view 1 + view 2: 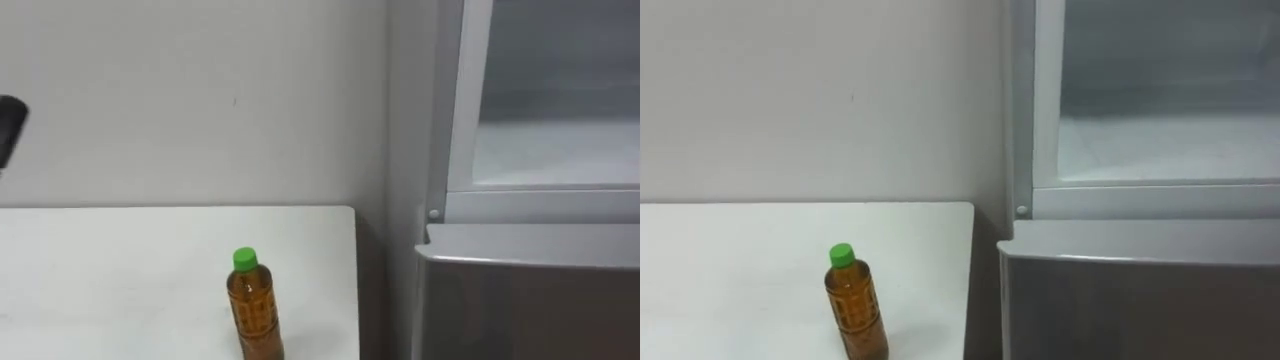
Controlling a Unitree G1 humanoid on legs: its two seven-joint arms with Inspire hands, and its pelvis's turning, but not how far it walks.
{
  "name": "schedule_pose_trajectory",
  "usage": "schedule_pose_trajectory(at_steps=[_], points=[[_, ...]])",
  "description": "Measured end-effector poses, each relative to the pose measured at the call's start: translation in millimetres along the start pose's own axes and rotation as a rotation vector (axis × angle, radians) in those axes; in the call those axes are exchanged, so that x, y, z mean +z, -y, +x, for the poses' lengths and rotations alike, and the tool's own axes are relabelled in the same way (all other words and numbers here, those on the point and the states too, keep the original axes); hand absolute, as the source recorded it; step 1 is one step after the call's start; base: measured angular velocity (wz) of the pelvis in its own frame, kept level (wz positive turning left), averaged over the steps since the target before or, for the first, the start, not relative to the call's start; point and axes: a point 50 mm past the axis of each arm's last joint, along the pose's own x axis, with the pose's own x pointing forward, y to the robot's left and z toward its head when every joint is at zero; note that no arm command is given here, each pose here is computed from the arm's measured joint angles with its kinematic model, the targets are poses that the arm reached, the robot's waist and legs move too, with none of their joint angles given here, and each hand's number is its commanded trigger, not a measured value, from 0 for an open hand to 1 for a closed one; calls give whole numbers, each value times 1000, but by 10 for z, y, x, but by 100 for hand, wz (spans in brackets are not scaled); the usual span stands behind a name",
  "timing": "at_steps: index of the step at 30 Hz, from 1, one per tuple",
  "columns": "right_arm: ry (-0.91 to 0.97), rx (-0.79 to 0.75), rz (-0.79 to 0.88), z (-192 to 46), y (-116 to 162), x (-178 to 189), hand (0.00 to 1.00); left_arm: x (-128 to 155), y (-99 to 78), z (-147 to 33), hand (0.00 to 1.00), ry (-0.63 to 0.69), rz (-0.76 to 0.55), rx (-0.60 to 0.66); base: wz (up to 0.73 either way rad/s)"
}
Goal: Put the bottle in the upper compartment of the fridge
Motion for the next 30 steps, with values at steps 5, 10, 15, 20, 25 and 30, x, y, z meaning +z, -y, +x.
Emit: schedule_pose_trajectory(at_steps=[5, 10, 15, 20, 25, 30], points=[[-2, -19, 42, -29, 51, -60, 0, -223, -388, -188, 0, -185, 39, 148, 10], [-13, -24, 52, -54, 79, -104, 0, -503, -744, -501, 0, -418, 121, 273, 3], [-10, -20, 38, -61, 72, -93, 0, -675, -1079, -856, 0, -608, 192, 432, 2], [-14, -15, -2, -64, 70, -95, 0, -927, -1304, -1326, 0, -838, 281, 540, 1], [-6, -11, -13, -59, 63, -72, 0, -1150, -1399, -1897, 0, -1093, 348, 583, -2], [7, 2, -40, -59, 51, -44, 0, -1217, -1432, -2615, 0, -1406, 433, 552, -1]])
